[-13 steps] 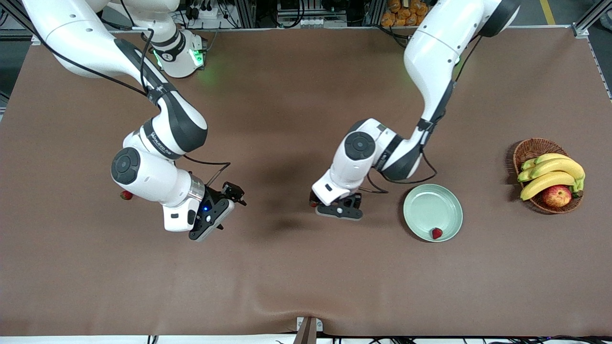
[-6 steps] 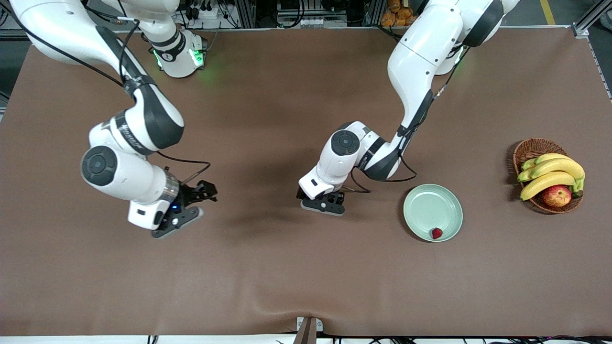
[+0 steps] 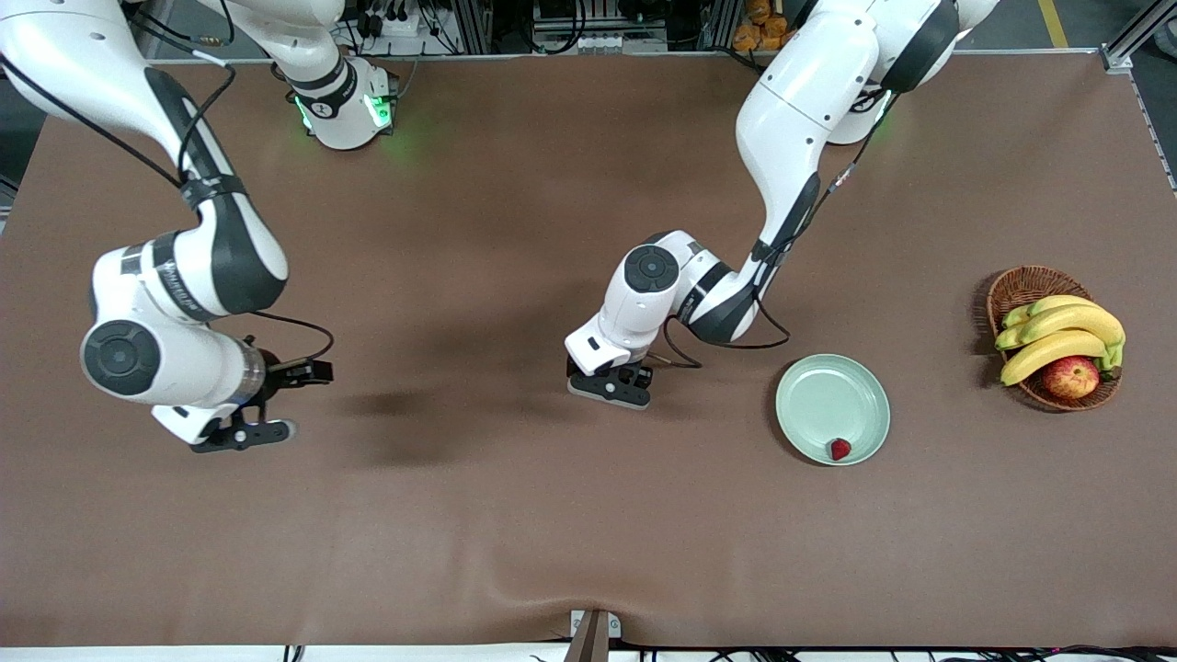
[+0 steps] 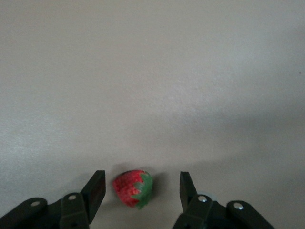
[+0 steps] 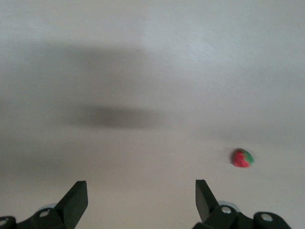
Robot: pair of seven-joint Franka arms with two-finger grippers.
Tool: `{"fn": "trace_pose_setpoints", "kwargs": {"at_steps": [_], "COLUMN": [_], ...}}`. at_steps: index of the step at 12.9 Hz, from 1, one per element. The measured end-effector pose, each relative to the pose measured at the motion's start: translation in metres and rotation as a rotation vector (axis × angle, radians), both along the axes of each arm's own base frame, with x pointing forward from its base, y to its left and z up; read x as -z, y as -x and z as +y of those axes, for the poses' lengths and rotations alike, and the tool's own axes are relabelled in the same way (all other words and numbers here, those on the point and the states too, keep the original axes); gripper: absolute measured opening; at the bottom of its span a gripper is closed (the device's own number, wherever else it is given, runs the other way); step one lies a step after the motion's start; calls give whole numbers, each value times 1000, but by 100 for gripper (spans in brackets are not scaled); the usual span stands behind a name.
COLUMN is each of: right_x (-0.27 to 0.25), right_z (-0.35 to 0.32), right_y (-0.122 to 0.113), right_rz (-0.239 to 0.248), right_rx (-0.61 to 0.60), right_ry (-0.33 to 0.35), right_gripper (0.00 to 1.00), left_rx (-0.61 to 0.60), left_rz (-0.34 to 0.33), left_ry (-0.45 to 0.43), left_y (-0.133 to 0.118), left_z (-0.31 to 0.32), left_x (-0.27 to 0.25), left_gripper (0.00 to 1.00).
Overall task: Collect all strawberries into plate
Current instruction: 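Grasp the second strawberry with the left gripper while the right gripper reaches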
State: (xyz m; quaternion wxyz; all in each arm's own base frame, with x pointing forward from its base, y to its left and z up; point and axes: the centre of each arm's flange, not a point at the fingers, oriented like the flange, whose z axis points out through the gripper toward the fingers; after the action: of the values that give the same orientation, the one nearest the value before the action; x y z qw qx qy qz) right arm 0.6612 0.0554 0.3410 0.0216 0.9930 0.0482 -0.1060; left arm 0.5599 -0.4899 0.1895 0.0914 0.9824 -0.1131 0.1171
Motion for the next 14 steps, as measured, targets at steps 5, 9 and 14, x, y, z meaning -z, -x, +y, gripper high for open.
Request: {"fn": "trace_pose_setpoints", "kwargs": {"at_steps": [5,9,14], "right_x": [54,105,129], "right_z": [-104,-154,-169], "right_y": [13,21,27], "right_rz": [55,99,125], "right_rx": [160,240,264], "right_ry": [1,-35,-53], "right_gripper": [100,100,100], "left_rx": [13,13,12], "left_rz": [0,-2,0], "left_ry": [-9,-12,-15], "left_y": [1,0,-1], "left_z": [0,2,3], "left_x": [5,6,8], "left_gripper": [66,50,37]}}
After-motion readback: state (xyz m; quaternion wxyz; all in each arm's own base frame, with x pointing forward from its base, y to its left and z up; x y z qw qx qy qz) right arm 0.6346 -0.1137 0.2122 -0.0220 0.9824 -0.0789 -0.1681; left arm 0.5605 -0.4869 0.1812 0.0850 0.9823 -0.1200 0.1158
